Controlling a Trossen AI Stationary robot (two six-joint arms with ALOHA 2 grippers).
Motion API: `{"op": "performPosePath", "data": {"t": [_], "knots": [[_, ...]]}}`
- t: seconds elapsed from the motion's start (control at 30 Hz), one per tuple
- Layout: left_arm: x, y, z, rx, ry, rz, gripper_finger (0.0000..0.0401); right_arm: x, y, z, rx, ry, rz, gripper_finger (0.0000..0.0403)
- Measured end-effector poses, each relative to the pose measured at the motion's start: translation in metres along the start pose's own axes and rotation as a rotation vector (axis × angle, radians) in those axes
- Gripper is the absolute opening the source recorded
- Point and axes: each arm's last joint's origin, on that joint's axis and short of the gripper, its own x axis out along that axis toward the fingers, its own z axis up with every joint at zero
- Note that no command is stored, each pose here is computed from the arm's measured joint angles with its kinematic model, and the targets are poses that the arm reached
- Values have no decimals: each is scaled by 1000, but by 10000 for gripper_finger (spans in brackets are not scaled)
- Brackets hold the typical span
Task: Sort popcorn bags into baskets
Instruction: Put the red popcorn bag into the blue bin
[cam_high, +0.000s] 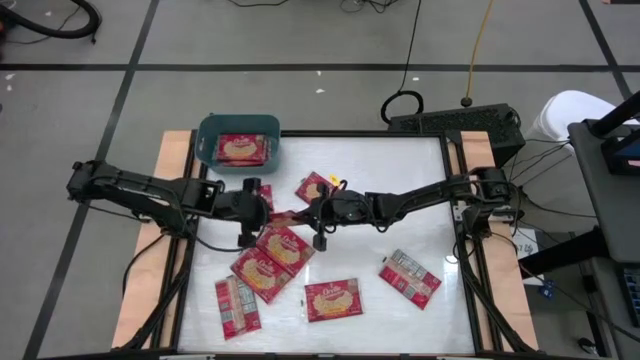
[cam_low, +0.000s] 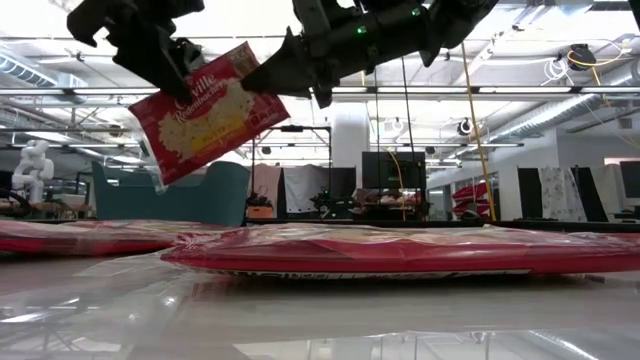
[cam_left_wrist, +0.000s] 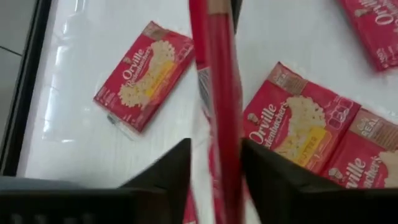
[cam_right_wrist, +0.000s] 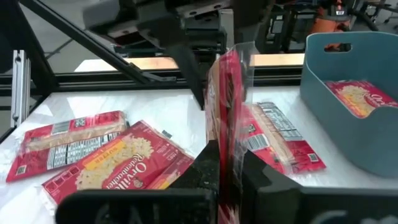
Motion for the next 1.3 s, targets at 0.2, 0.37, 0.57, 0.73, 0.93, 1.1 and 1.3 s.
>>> {"op": "performPosePath", "data": {"t": [0.2, 0.37, 0.57, 0.73, 0.93, 1.1, 1.3], "knots": [[-4, 7, -1, 6, -14, 16, 20, -1, -2, 3, -19, -17, -22, 8], [-18, 20, -6, 37, 3, 44, 31, -12, -4, 13, -22, -16, -140, 46], [-61, 54, 3, 17, 93, 122, 19, -38, -3, 22, -12, 89, -290, 122], [-89, 91, 4, 32, 188, 264, 24, -50, 6, 18, 2, 132, -287, 156], [-87, 142, -13, 31, 359, 355, 22, -58, 21, -2, -21, 177, -243, 157], [-64, 183, -37, -42, 489, 283, 26, -62, 33, -20, -27, 194, -209, 152], [-22, 216, -62, -90, 636, 158, 28, -67, 40, -37, -22, 139, -175, 151]]}}
